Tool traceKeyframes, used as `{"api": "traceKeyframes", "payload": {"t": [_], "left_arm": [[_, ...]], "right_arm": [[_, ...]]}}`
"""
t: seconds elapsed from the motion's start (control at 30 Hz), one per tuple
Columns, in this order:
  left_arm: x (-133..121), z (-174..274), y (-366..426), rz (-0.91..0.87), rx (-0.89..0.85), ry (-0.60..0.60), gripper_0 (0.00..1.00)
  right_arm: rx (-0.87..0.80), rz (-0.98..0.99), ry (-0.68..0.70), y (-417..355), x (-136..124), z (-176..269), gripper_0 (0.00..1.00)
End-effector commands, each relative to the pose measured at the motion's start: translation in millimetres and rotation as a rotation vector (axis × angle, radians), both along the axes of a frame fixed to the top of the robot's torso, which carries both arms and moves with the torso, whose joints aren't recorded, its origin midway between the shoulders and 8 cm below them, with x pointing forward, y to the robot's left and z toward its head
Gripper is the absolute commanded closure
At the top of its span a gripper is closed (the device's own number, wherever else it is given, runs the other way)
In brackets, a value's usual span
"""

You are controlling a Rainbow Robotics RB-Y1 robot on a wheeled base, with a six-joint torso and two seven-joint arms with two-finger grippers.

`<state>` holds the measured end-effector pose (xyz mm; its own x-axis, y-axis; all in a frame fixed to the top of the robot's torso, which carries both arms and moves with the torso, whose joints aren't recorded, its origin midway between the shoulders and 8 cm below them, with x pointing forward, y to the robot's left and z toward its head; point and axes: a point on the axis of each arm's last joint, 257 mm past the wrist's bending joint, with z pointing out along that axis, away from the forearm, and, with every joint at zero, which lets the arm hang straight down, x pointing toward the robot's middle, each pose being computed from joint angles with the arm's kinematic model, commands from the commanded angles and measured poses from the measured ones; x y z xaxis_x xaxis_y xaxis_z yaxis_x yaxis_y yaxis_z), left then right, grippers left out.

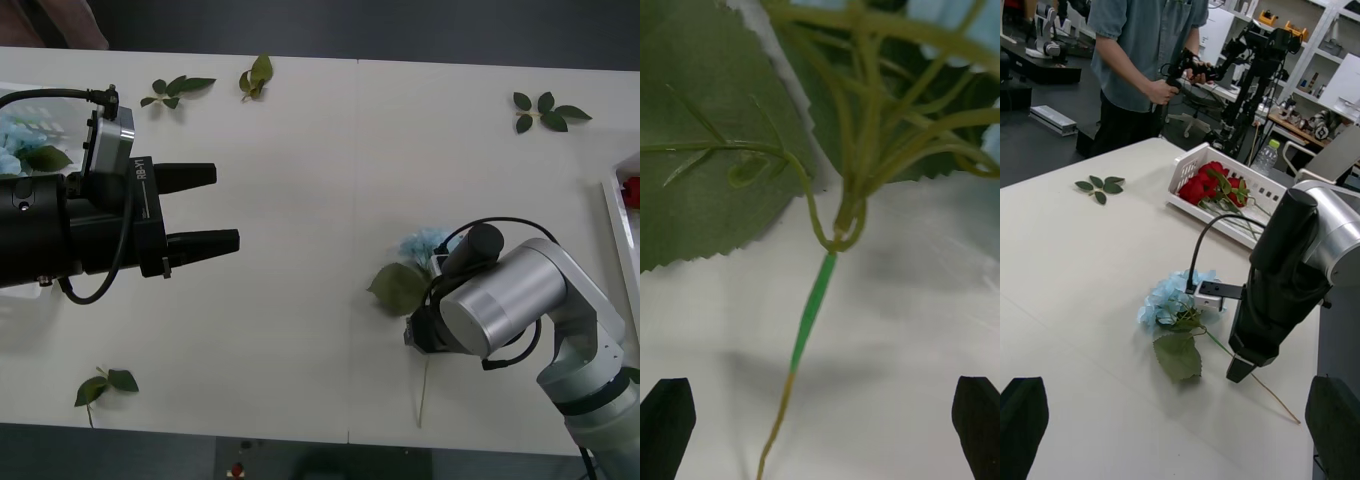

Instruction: Put the red flowers into the right box and the blue flowers into the left box

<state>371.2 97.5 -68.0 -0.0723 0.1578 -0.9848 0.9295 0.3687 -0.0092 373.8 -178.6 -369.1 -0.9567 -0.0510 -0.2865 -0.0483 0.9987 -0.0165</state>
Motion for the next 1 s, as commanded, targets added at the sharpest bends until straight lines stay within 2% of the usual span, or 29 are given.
{"api": "traceKeyframes", "payload": {"t": [0.03,0.13,0.17,0.2,0.23,0.27,0.33,0.4,0.43,0.77,1.0], "left_arm": [[-6,11,-2,-0.029,0.044,-0.094,0.0],[-6,11,-2,-0.029,0.044,-0.094,0.0],[-6,11,-2,-0.029,0.044,-0.094,0.0],[-6,11,-2,-0.029,0.044,-0.094,0.0],[-6,11,-2,-0.029,0.044,-0.094,0.0],[-6,11,-2,-0.029,0.044,-0.094,0.0],[-6,11,-2,-0.029,0.044,-0.094,0.0],[-6,11,-2,-0.029,0.044,-0.094,0.0],[-6,11,-2,-0.029,0.044,-0.094,0.0],[-6,11,-2,-0.029,0.044,-0.094,0.0],[-6,11,-2,-0.029,0.044,-0.094,0.0]], "right_arm": [[0.029,-0.031,-0.022,18,10,-1,0.0],[0.03,-0.038,-0.023,19,14,-5,0.0],[0.032,-0.039,-0.023,19,14,-6,0.03],[0.034,-0.038,-0.027,20,15,-6,0.26],[0.036,-0.038,-0.027,21,15,-6,0.54],[0.034,-0.039,-0.027,20,15,-6,0.7],[0.036,-0.038,-0.026,20,15,-6,0.88],[0.037,-0.04,-0.027,20,15,-6,0.98],[0.036,-0.042,-0.03,20,16,-6,1.0],[0.032,-0.06,-0.06,14,29,5,1.0],[0.054,-0.041,-0.159,8,51,46,1.0]]}}
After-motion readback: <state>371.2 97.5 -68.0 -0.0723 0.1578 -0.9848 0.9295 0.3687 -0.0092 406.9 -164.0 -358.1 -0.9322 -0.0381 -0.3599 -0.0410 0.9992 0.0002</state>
